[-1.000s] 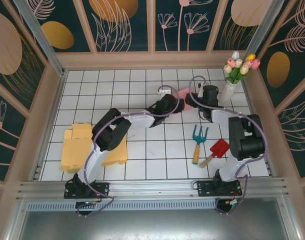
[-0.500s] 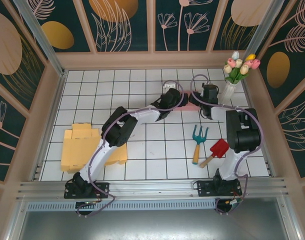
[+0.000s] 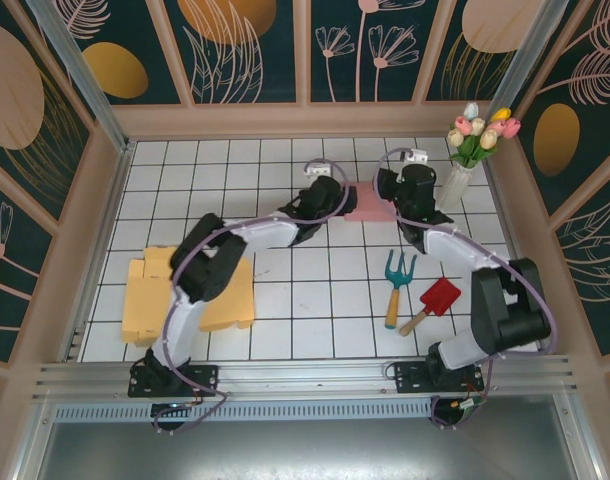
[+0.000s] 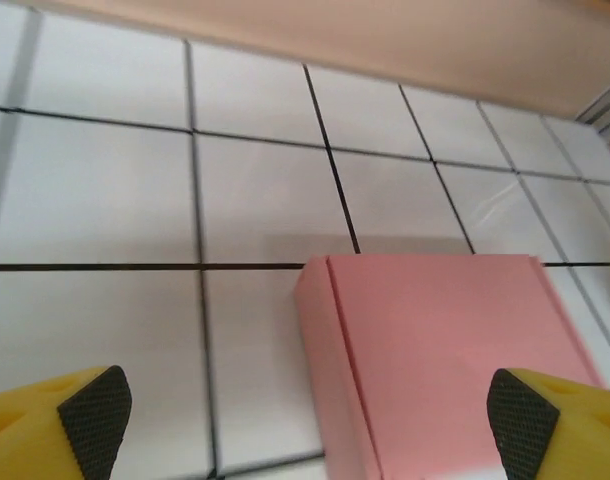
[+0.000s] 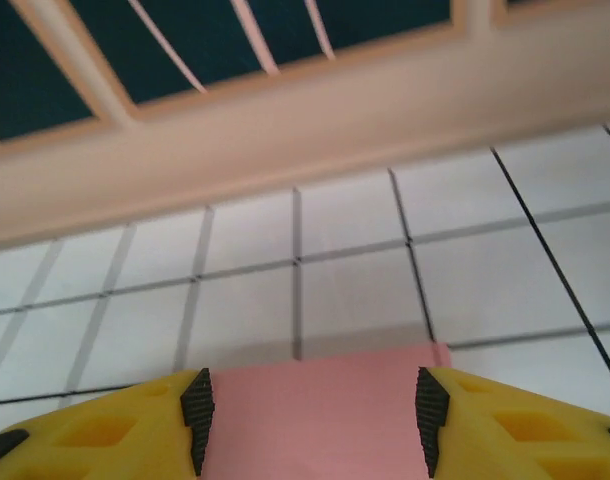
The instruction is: Fold the paper box
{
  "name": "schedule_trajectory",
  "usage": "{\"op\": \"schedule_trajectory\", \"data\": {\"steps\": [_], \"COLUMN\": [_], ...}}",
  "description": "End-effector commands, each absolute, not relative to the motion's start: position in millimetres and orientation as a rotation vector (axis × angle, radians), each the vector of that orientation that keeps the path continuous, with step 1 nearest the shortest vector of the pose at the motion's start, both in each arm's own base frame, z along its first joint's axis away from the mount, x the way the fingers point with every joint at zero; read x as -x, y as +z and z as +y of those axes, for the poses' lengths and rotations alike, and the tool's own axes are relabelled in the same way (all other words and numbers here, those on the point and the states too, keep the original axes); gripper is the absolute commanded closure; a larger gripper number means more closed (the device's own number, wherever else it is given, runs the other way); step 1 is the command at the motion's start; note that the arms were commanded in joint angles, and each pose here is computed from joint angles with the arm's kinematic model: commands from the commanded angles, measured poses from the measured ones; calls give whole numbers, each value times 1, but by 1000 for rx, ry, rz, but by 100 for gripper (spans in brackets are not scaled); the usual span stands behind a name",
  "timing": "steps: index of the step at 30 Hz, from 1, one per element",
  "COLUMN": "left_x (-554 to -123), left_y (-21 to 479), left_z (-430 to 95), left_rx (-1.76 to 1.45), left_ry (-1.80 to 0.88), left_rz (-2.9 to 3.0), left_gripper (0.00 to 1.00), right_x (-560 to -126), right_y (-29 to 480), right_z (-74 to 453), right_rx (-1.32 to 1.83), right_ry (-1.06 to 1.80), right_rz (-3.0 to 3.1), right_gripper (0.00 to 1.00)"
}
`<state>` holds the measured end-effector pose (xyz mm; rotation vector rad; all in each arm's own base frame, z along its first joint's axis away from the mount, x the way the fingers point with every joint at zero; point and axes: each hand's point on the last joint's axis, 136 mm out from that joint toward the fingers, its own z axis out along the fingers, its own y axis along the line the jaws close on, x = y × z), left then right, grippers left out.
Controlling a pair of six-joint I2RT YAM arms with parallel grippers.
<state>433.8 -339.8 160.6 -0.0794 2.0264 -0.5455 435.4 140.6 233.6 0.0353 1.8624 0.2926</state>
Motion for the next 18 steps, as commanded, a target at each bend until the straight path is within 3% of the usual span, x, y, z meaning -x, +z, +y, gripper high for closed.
{"op": "schedule_trajectory", "data": {"steps": [1, 6, 10, 14, 18], "left_x": [-400, -325, -273, -236, -209], "left_y": [191, 174, 157, 152, 161], "left_z": [-277, -167, -108, -79, -80], "left_rx": [230, 412, 493, 503, 481], "left_ry": [-499, -345, -297, -346, -589], "left_rz": [1929, 1907, 1915, 1940, 1907], "left_gripper": [7, 7, 6, 6, 7], "right_x": [-417, -372, -331, -290, -261], "right_y": [247, 238, 201, 156, 120], "right_z": [171, 237, 285, 335, 375], "right_rx": [71, 171, 196, 223, 222], "right_ry": [280, 518, 764, 1005, 1156], "right_rz": [1892, 1978, 2064, 2149, 2206], "right_gripper": [41, 41, 42, 42, 42]}}
